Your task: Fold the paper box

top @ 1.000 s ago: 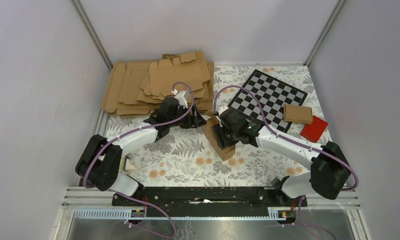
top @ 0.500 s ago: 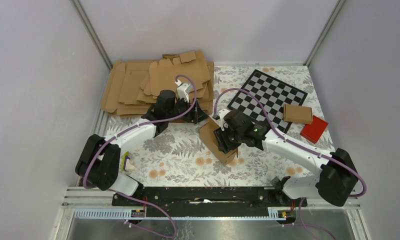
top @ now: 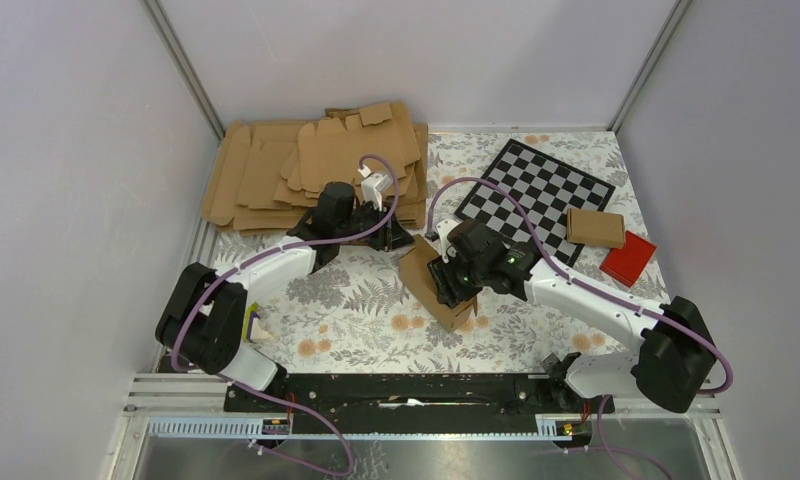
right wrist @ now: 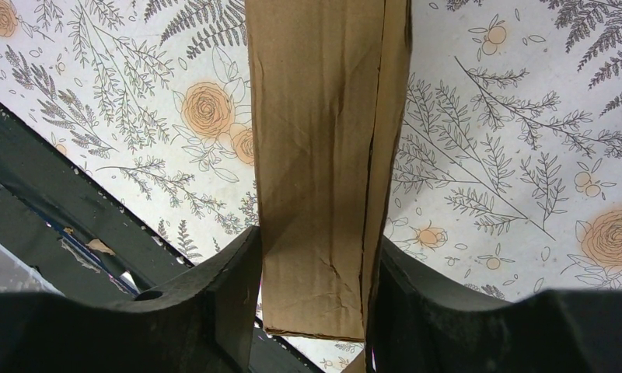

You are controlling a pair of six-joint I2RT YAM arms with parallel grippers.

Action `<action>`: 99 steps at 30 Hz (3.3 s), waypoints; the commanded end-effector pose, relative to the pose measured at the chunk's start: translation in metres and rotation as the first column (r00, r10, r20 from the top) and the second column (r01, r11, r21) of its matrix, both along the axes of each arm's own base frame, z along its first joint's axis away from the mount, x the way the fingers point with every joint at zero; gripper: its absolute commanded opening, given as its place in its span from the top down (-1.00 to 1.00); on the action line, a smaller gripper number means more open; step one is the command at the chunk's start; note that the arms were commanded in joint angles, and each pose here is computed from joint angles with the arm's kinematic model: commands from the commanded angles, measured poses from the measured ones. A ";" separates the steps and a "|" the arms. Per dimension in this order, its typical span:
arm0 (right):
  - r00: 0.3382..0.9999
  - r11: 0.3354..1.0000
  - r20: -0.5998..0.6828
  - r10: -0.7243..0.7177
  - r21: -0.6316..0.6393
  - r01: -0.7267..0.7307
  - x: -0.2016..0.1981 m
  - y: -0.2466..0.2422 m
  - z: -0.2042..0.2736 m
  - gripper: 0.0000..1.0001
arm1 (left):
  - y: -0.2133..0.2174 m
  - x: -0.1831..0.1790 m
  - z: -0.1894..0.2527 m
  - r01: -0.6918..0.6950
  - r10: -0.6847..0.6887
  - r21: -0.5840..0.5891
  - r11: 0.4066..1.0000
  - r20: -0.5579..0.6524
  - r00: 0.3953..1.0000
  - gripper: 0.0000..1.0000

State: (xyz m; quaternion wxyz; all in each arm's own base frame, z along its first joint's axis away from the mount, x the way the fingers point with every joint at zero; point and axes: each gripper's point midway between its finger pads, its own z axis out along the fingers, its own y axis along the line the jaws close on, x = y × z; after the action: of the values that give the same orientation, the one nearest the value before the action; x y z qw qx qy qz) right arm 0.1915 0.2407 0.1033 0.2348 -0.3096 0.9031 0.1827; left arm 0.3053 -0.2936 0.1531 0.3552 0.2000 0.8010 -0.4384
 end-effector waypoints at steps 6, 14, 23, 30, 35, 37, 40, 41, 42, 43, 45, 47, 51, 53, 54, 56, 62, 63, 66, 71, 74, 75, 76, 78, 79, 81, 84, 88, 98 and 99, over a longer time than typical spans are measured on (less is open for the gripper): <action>1.000 0.999 0.019 0.024 0.030 -0.024 0.002 0.009 0.010 -0.04 | -0.014 -0.010 0.002 0.013 -0.023 0.144 0.990 0.065 0.998 0.73; 1.000 1.000 0.017 0.015 0.016 -0.016 0.004 0.009 0.007 -0.04 | -0.011 -0.010 0.003 -0.029 0.013 0.190 0.981 0.085 0.996 1.00; 1.000 1.000 0.014 0.012 0.004 -0.012 0.005 0.007 0.003 -0.07 | 0.001 -0.008 -0.014 -0.109 0.075 0.273 0.956 0.133 0.988 1.00; 0.999 1.000 0.033 -0.014 -0.019 0.014 0.009 0.002 0.001 -0.40 | 0.010 -0.011 -0.025 -0.137 0.095 0.295 0.945 0.153 0.984 1.00; 0.998 0.999 0.058 -0.031 -0.028 0.033 0.011 -0.004 0.003 -0.52 | 0.013 -0.015 -0.024 -0.142 0.094 0.277 0.950 0.179 0.979 1.00; 0.997 0.999 0.069 -0.035 -0.029 0.037 0.012 -0.005 0.004 -0.52 | 0.013 -0.017 -0.024 -0.136 0.087 0.269 0.953 0.187 0.979 1.00; 0.996 0.998 0.077 -0.040 -0.036 0.043 0.013 -0.008 0.004 -0.47 | 0.012 -0.023 -0.025 -0.125 0.072 0.265 0.956 0.202 0.977 1.00; 0.996 0.998 0.076 -0.041 -0.036 0.044 0.012 -0.008 0.004 -0.46 | 0.012 -0.025 -0.026 -0.123 0.068 0.264 0.957 0.205 0.976 1.00; 0.994 0.997 0.089 -0.056 -0.048 0.060 0.015 -0.011 0.004 -0.47 | 0.011 -0.027 -0.025 -0.121 0.066 0.259 0.958 0.212 0.975 1.00; 0.994 0.997 0.094 -0.061 -0.051 0.066 0.016 -0.012 0.003 -0.48 | 0.011 -0.030 -0.026 -0.116 0.060 0.259 0.959 0.213 0.975 1.00; 0.993 0.996 0.095 -0.069 -0.056 0.075 0.016 -0.014 0.002 -0.52 | 0.010 -0.033 -0.029 -0.110 0.053 0.259 0.960 0.217 0.975 1.00; 0.992 0.994 0.094 -0.078 -0.063 0.084 0.017 -0.015 0.000 -0.54 | 0.010 -0.036 -0.032 -0.106 0.049 0.262 0.959 0.215 0.975 1.00; 0.992 0.993 0.093 -0.088 -0.066 0.094 0.018 -0.016 -0.001 -0.63 | 0.010 -0.040 -0.038 -0.103 0.045 0.261 0.960 0.220 0.975 1.00; 0.991 0.993 0.096 -0.091 -0.065 0.097 0.018 -0.015 0.000 -0.65 | 0.012 -0.041 -0.040 -0.106 0.046 0.260 0.960 0.224 0.973 1.00; 0.991 0.993 0.096 -0.092 -0.067 0.098 0.019 -0.016 0.000 -0.67 | 0.012 -0.041 -0.040 -0.105 0.044 0.261 0.960 0.228 0.973 1.00; 0.991 0.993 0.098 -0.091 -0.070 0.098 0.019 -0.016 0.000 -0.74 | 0.012 -0.041 -0.040 -0.105 0.041 0.262 0.959 0.238 0.970 1.00; 0.979 0.981 0.125 -0.158 -0.089 0.170 0.027 -0.025 0.004 -0.90 | 0.011 -0.040 -0.045 -0.104 0.039 0.273 0.956 0.232 0.972 1.00; 0.979 0.981 0.123 -0.165 -0.081 0.176 0.027 -0.024 0.005 -0.94 | 0.011 -0.040 -0.046 -0.107 0.042 0.274 0.956 0.233 0.972 1.00; 0.978 0.983 0.119 -0.170 -0.044 0.176 0.027 -0.019 0.013 -0.99 | 0.011 -0.042 -0.050 -0.110 0.045 0.271 0.956 0.234 0.971 1.00; 0.979 0.982 0.084 -0.188 0.000 0.189 0.018 -0.018 0.026 -0.99 | 0.009 -0.043 -0.055 -0.125 0.069 0.276 0.953 0.205 0.976 1.00; 0.962 0.964 0.081 -0.261 -0.036 0.265 0.015 -0.033 0.027 -0.99 | 0.007 -0.046 -0.055 -0.131 0.075 0.282 0.950 0.201 0.977 1.00; 0.949 0.950 0.079 -0.304 -0.046 0.308 0.014 -0.039 0.027 -0.99 | 0.006 -0.046 -0.055 -0.136 0.079 0.286 0.949 0.202 0.976 1.00; 0.937 0.936 0.076 -0.342 -0.062 0.347 0.013 -0.046 0.027 -0.99 | 0.006 -0.047 -0.055 -0.138 0.081 0.288 0.948 0.201 0.976 1.00; 0.912 0.906 0.064 -0.406 -0.101 0.411 0.010 -0.058 0.026 -0.95 | 0.004 -0.047 -0.054 -0.146 0.090 0.287 0.947 0.197 0.976 1.00; 0.905 0.897 0.061 -0.422 -0.115 0.426 0.008 -0.062 0.027 -0.92 | 0.004 -0.047 -0.055 -0.146 0.092 0.290 0.946 0.191 0.977 1.00; 0.883 0.874 0.076 -0.463 -0.131 0.469 0.006 -0.072 0.029 -0.79 | 0.001 -0.048 -0.054 -0.145 0.093 0.288 0.947 0.186 0.978 1.00; 0.866 0.859 0.075 -0.494 -0.111 0.499 0.004 -0.079 0.030 -0.54 | -0.001 -0.049 -0.055 -0.147 0.096 0.291 0.945 0.182 0.979 1.00; 0.848 0.841 0.056 -0.527 -0.106 0.530 0.001 -0.087 0.025 -0.26 | -0.005 -0.049 -0.056 -0.138 0.089 0.296 0.945 0.172 0.981 1.00; 0.827 0.826 -0.027 -0.561 -0.083 0.557 -0.003 -0.091 0.006 -0.01 | -0.007 -0.049 -0.054 -0.137 0.086 0.307 0.942 0.174 0.981 1.00; 0.826 0.825 -0.039 -0.563 -0.081 0.559 -0.003 -0.090 0.005 0.03 | -0.007 -0.049 -0.053 -0.136 0.085 0.308 0.942 0.174 0.981 1.00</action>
State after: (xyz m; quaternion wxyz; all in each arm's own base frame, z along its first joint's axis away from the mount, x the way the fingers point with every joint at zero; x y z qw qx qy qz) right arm 0.1872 0.1465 0.1083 0.2409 -0.0547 0.9671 0.0612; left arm 0.2621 -0.3029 0.1094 0.4283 0.2417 0.8253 -0.2777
